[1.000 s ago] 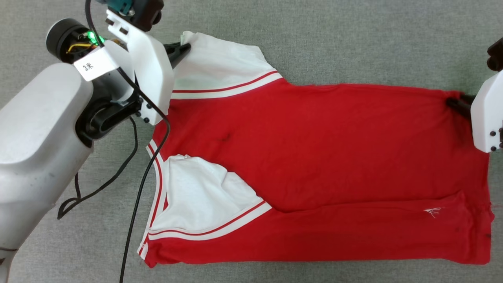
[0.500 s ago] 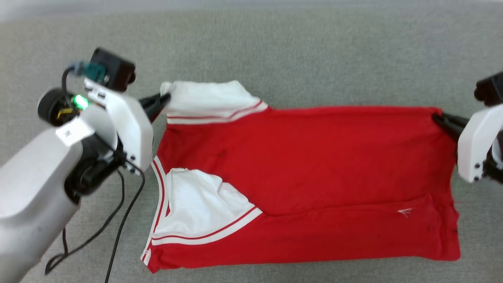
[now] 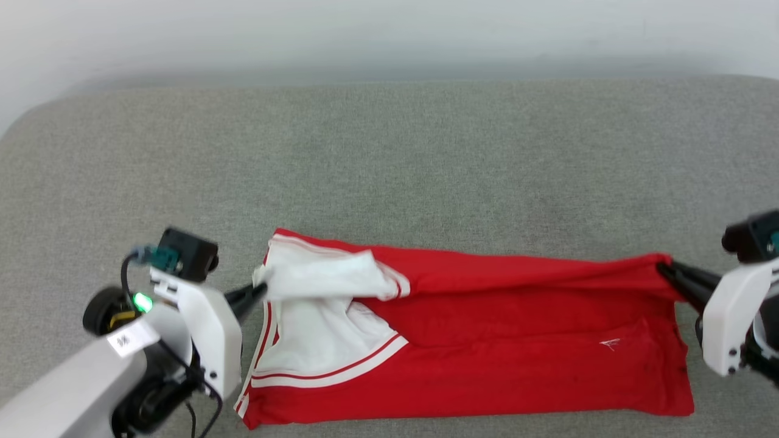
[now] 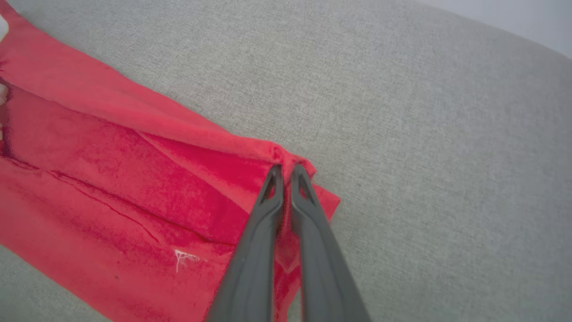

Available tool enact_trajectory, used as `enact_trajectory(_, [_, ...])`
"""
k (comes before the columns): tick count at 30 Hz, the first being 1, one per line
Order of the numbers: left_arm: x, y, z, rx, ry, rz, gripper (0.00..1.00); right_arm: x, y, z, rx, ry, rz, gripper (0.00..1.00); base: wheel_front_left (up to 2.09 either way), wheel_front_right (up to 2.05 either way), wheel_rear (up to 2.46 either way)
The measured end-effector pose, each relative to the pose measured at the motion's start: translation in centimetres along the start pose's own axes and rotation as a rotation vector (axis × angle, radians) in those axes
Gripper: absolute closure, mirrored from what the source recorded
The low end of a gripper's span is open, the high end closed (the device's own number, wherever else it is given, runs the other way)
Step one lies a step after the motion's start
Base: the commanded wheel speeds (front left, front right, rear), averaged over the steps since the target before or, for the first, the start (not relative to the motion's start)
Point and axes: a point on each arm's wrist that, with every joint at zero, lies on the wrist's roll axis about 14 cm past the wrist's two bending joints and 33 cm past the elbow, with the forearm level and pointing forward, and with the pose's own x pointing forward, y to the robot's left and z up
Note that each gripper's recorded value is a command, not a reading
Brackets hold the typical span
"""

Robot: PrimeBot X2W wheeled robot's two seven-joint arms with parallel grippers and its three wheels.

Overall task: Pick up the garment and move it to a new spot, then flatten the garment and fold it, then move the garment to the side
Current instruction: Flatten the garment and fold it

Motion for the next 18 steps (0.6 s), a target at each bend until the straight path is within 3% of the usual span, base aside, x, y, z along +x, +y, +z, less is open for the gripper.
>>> enact_trajectory(9, [-1.5, -1.1, -5.7, -0.094, 0.088, 0.01, 1.0, -2.8, 2.4, -4.9, 0.091, 0.03, 0.013, 1.0, 0.0, 0.0, 0.0])
enact_trajectory(18, [-1.1, -1.0, -8.0, -0.147, 0.138, 0.02, 1.0, -3.2, 4.2, -9.3, 0.186, 0.121, 0.018, 1.0, 0.0, 0.0, 0.0])
